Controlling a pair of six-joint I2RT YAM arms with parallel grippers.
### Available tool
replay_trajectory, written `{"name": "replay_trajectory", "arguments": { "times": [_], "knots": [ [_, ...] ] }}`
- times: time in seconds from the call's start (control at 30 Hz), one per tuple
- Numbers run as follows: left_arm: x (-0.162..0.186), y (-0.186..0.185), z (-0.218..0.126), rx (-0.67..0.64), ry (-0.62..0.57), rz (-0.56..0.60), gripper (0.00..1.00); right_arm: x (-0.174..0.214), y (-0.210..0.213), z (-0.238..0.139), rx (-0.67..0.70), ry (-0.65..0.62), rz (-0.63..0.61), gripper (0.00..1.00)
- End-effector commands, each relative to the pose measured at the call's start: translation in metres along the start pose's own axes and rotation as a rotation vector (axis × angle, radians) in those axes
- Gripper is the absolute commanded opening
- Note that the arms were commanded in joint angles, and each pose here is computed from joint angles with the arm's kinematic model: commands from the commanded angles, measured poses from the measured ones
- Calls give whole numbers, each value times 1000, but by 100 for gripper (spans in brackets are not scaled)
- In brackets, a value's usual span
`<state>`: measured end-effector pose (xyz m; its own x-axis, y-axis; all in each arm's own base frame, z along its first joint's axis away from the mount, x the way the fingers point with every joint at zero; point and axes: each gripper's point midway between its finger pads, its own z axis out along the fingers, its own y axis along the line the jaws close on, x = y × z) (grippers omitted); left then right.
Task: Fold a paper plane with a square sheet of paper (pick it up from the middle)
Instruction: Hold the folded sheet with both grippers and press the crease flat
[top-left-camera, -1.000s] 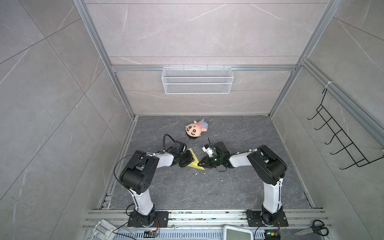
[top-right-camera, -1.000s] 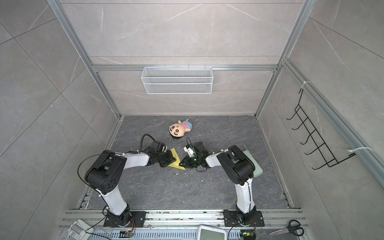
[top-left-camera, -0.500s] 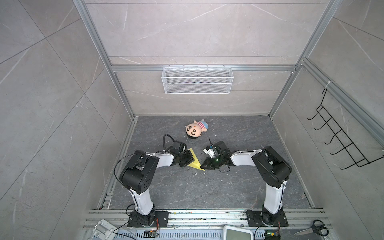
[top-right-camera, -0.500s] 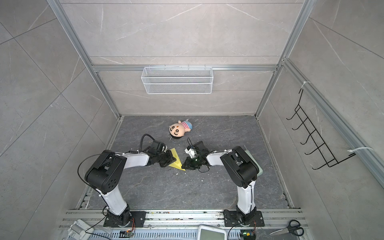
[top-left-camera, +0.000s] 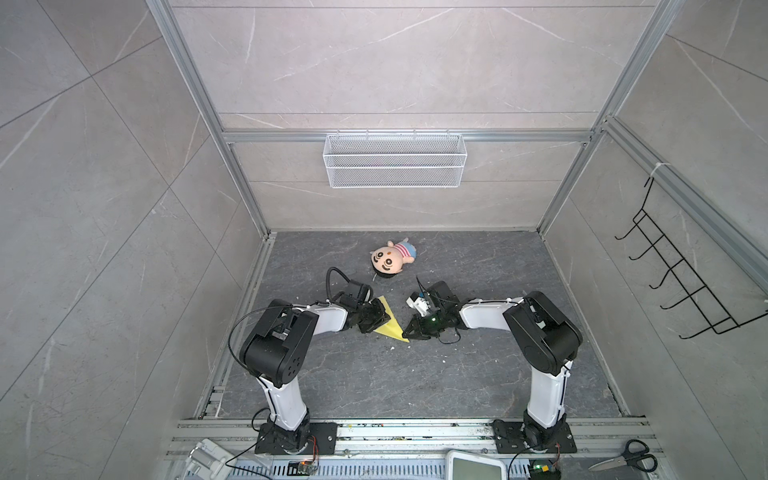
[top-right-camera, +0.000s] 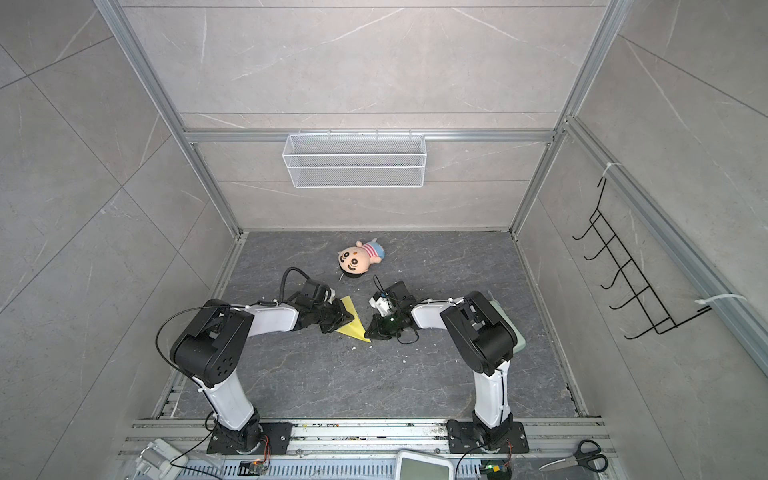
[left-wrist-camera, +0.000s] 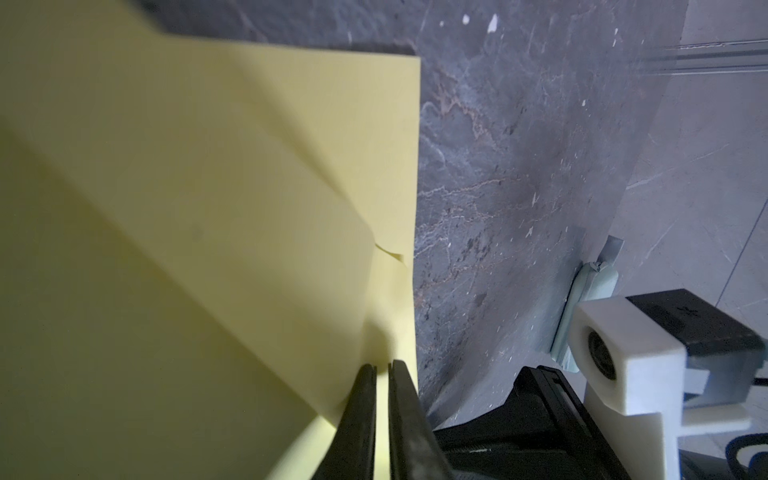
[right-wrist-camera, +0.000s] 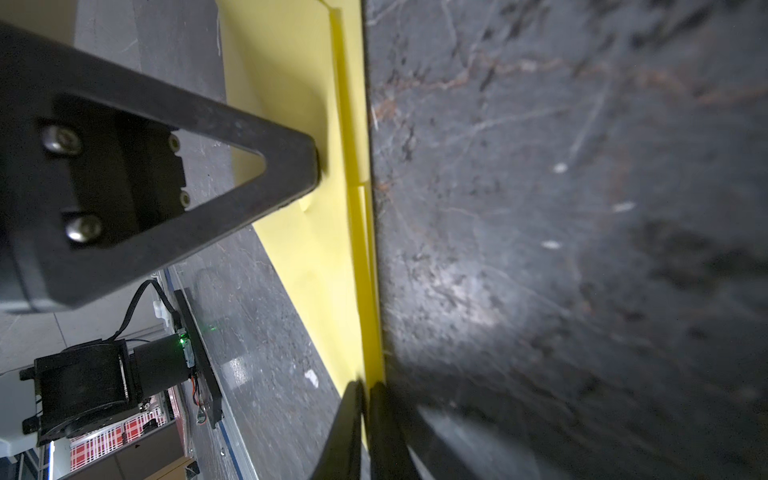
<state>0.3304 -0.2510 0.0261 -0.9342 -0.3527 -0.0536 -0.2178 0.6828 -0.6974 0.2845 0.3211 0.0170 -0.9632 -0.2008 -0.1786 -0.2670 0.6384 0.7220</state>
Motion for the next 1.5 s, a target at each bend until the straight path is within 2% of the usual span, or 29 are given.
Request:
{"name": "replay_trajectory", "arguments": {
  "times": [0.0,0.27,0.5,0.67,0.8,0.9,1.1,1.27,1.47],
  "knots": [
    [-4,-12,1,44,10,31,13,17,-35,10,124,48,46,12],
    [-4,-10,6,48,22,27,13,19,-41,11,148,57,51,13],
    [-1,4,9,-9,28,4,11,19,-41,11,147,55,49,12],
    [4,28,6,-117,32,-33,9,-4,-9,-10,92,-48,-19,18],
    [7,33,6,-123,40,-42,9,-21,18,-35,66,-150,-74,25],
    [6,31,8,-115,44,-40,9,-28,26,-42,60,-177,-85,25],
    [5,30,9,-111,46,-38,9,-33,48,-17,-5,-121,-81,15],
    [6,31,9,-114,49,-42,9,-42,43,4,32,-105,-40,6],
    [6,33,9,-121,47,-48,8,-47,28,11,99,-106,4,2]
  ]
}}
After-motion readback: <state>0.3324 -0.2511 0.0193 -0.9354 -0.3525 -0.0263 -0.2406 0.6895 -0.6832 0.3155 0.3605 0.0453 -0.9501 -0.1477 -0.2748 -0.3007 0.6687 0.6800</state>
